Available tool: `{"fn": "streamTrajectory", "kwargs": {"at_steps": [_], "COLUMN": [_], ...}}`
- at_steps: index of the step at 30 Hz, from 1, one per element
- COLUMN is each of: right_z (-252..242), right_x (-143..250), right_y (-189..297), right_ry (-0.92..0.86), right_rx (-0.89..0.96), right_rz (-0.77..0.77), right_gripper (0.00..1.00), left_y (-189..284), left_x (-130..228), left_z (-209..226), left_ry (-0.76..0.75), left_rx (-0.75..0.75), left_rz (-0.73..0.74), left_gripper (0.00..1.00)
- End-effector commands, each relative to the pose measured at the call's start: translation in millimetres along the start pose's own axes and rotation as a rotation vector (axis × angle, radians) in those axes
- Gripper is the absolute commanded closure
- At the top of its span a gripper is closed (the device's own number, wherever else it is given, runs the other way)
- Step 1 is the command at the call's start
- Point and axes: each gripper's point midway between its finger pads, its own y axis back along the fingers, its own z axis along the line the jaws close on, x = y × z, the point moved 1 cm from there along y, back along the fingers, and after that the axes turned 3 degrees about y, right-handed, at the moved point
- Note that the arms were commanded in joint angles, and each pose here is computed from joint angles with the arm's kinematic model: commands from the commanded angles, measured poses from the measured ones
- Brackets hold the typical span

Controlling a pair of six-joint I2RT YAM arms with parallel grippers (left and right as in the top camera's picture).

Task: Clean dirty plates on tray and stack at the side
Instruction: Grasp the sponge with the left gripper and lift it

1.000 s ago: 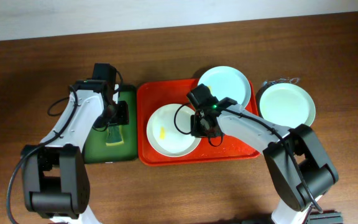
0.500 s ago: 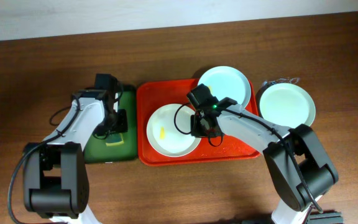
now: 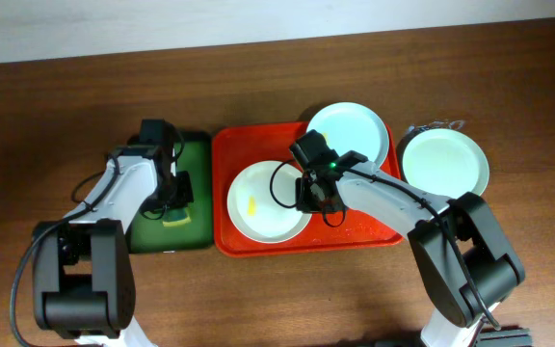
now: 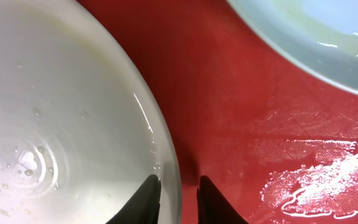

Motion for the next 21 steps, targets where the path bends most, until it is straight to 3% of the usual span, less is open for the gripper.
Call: {"fn": "streamTrajectory", "kwargs": {"at_steps": [1,3,4,6,14,21], "right_z": [-3,-3,-2,-2,4,17], "right_x": [4,4,5,5,8,9], "right_y": [-4,-4,-4,-4,-4,-4], "right_ry": [0.007,0.007,0.007,0.007,0.006,-0.002], "right_rx": [0.024,0.024,0.021,0.021,-0.016,-0.091], "right_rz": [0.006,0.008,0.009,0.009,0.028,0.045], "right_gripper": [0.68,0.64,0.67,0.96,0.96,0.96], "left_y": [-12,-1,4,30,138,166], "left_x": [14,6,3,-11,-34,-34], "left_z": [5,-2,-4,-10,-9,-8], "left_ry": [0.005,0.002,0.002,0.004,0.013,-0.041], "left_rx": [-0.011,0.025,0.035,0.070,0.145,0.130], "left_rz": [0.037,0.028,0.019,-0.039,-0.302,-0.290], "left_gripper": [1.00,1.00,1.00,1.00,1.00,1.00]}}
